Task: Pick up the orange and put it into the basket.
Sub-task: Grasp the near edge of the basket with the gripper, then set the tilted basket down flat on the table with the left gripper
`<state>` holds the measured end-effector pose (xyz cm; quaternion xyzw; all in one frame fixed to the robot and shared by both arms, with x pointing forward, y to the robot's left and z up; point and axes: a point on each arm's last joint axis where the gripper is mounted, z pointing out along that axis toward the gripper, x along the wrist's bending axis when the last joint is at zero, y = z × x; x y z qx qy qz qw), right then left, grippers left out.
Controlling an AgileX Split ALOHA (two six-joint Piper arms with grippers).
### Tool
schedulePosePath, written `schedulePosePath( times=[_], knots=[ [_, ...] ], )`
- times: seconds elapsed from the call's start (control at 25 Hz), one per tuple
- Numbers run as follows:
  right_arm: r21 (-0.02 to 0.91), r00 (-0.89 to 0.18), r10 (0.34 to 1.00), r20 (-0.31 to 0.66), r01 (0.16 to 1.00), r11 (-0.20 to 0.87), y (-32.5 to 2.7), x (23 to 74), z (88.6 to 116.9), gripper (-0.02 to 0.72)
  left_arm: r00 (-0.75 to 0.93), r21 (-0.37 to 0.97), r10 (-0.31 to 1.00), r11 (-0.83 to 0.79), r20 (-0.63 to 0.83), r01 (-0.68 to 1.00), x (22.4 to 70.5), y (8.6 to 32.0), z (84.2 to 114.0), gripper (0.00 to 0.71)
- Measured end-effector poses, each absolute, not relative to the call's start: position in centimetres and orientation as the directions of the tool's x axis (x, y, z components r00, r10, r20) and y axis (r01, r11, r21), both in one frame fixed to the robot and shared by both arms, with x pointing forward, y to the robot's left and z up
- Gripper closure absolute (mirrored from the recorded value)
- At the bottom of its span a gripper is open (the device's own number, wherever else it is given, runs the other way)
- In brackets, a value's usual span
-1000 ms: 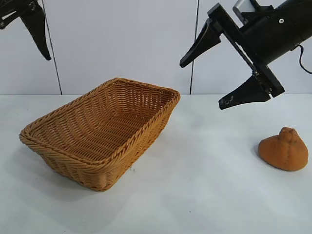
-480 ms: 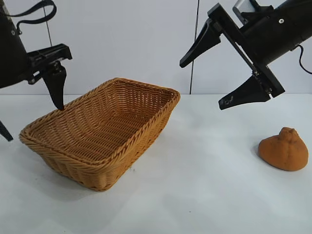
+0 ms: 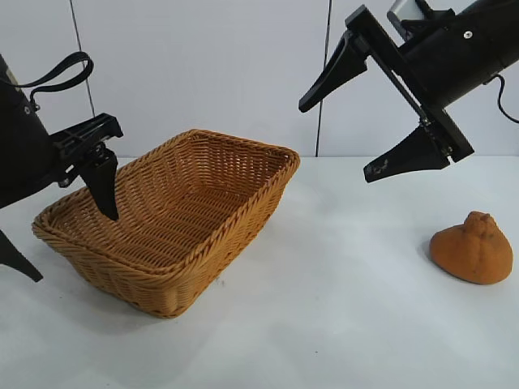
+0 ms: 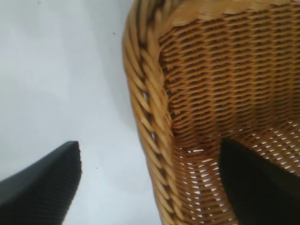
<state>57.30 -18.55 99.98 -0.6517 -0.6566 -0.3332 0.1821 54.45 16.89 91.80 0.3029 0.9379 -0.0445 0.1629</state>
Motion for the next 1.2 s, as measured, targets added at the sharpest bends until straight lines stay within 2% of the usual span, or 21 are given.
schedulePosePath(
  times=[0.08,0.24,0.28,0.36,0.44,0.52,0.68,0.92,1.0,1.2],
  knots=[
    [0.200,-0.084,0.734,0.673,0.977,-0.071,-18.6,57.3,100.0,0.010,-0.783,-0.003,0.539,0.823,-0.312,0.568,54.7,16.7,90.3,0.133],
    [0.200,-0.084,0.734,0.673,0.977,-0.071,-18.6,57.3,100.0,0.010,-0.796,-0.019,0.515,0.836,-0.317,0.549,54.8,16.6,89.8,0.155],
    [0.200,-0.084,0.734,0.673,0.977,-0.071,-18.6,57.3,100.0,0.010,-0.796,-0.019,0.514,0.836,-0.318,0.548,54.8,16.6,89.8,0.193],
    [0.200,-0.084,0.734,0.673,0.977,-0.071,-18.6,57.3,100.0,0.010,-0.798,-0.021,0.515,0.836,-0.313,0.548,54.7,16.6,89.8,0.319],
    [0.200,-0.084,0.734,0.673,0.977,-0.071,-18.6,57.3,100.0,0.010,-0.803,-0.028,0.519,0.835,-0.294,0.550,54.6,16.6,89.8,0.525],
    [0.200,-0.084,0.734,0.673,0.977,-0.071,-18.6,57.3,100.0,0.010,-0.816,-0.039,0.495,0.848,-0.298,0.529,54.6,16.6,89.9,0.621],
    [0.200,-0.084,0.734,0.673,0.977,-0.071,-18.6,57.3,100.0,0.010,-0.784,-0.019,0.524,0.828,-0.332,0.561,54.7,17.1,91.7,0.625],
    [0.200,-0.084,0.734,0.673,0.977,-0.071,-18.6,57.3,100.0,0.010,-0.652,0.062,0.653,0.723,-0.385,0.688,57.8,19.3,95.2,0.625],
    [0.200,-0.084,0.734,0.673,0.977,-0.071,-18.6,57.3,100.0,0.010,-0.583,0.078,0.709,0.659,-0.396,0.748,59.1,19.9,96.4,0.625],
    [0.200,-0.084,0.734,0.673,0.977,-0.071,-18.6,57.3,100.0,0.010,-0.378,0.068,0.855,0.427,-0.355,0.902,61.6,19.6,96.5,0.625]
  ],
)
